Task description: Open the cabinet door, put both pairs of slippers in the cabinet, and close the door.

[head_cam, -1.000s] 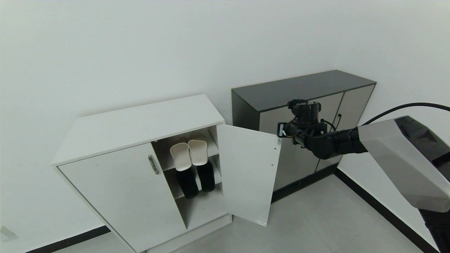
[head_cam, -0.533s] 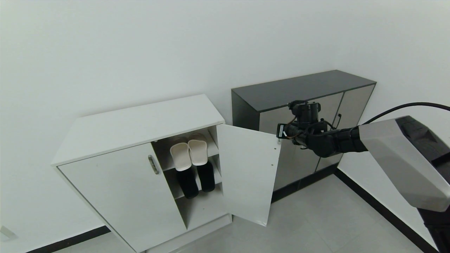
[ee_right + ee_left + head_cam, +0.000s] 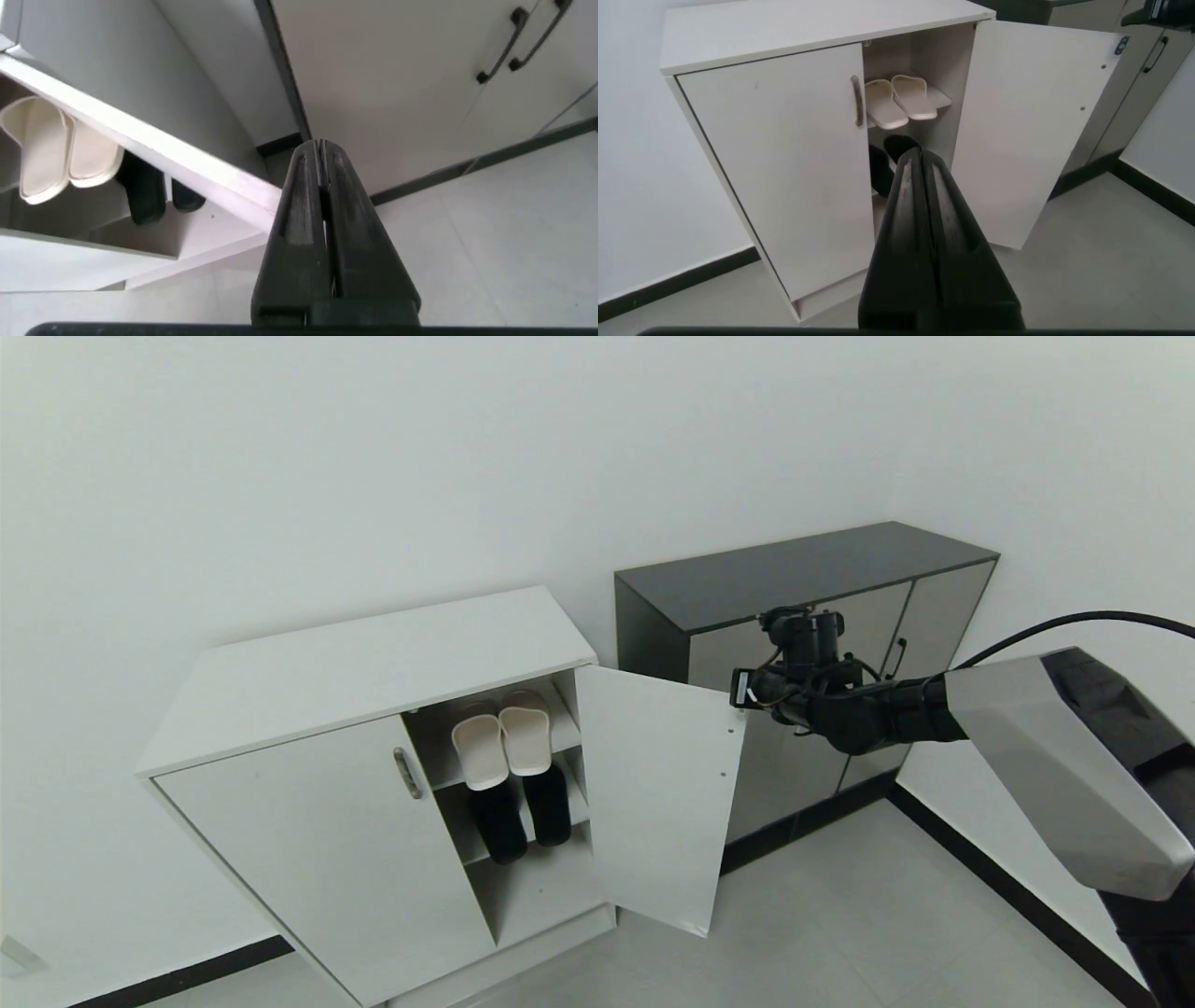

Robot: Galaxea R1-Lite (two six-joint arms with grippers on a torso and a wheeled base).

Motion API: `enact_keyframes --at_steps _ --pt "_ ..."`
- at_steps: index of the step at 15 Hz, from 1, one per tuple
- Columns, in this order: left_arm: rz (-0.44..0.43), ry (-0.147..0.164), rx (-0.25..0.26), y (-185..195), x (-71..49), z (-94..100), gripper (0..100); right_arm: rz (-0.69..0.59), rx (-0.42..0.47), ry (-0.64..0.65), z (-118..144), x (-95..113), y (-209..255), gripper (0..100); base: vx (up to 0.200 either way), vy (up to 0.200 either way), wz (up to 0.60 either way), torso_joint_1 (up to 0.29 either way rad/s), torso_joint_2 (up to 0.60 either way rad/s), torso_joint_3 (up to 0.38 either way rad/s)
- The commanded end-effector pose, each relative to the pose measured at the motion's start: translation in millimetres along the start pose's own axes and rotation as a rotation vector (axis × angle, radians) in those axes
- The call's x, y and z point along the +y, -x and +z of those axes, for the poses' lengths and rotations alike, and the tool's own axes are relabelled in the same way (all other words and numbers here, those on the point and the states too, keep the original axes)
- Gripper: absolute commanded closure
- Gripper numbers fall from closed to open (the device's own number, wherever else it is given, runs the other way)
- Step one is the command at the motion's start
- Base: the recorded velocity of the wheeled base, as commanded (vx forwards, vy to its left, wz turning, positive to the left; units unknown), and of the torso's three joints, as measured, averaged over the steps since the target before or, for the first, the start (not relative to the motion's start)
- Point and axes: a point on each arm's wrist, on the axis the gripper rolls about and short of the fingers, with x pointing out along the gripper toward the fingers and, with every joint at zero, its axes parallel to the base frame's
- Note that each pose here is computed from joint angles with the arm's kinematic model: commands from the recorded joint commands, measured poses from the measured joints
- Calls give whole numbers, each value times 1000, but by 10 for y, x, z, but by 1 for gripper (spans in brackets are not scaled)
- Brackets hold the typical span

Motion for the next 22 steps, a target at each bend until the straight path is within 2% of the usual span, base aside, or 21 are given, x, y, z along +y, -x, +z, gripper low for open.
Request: enact_keyframes --at_steps 1,6,9,12,15,17,19,22 --pt "0 0 1 -1 0 0 100 -1 10 2 -45 1 -25 100 0 0 0 0 0 0" --pt "0 0 1 -1 0 0 100 9 29 10 -85 78 -7 100 0 0 0 0 0 0" --pt "0 2 1 -1 0 0 100 34 44 17 -102 254 112 100 0 0 0 0 0 0" --pt "0 2 1 -1 0 0 100 77 53 32 -50 461 357 100 0 0 0 0 0 0" --pt "0 3 1 -1 0 0 100 173 120 77 -231 881 762 100 0 0 0 0 0 0" --pt "2 3 1 -1 0 0 100 228 120 95 -308 1078 953 100 0 0 0 0 0 0" --pt "2 5 1 -1 0 0 100 242 91 93 -253 1098 1001 100 0 0 0 0 0 0" --pt "2 5 1 -1 0 0 100 168 64 67 -130 805 773 100 0 0 0 0 0 0"
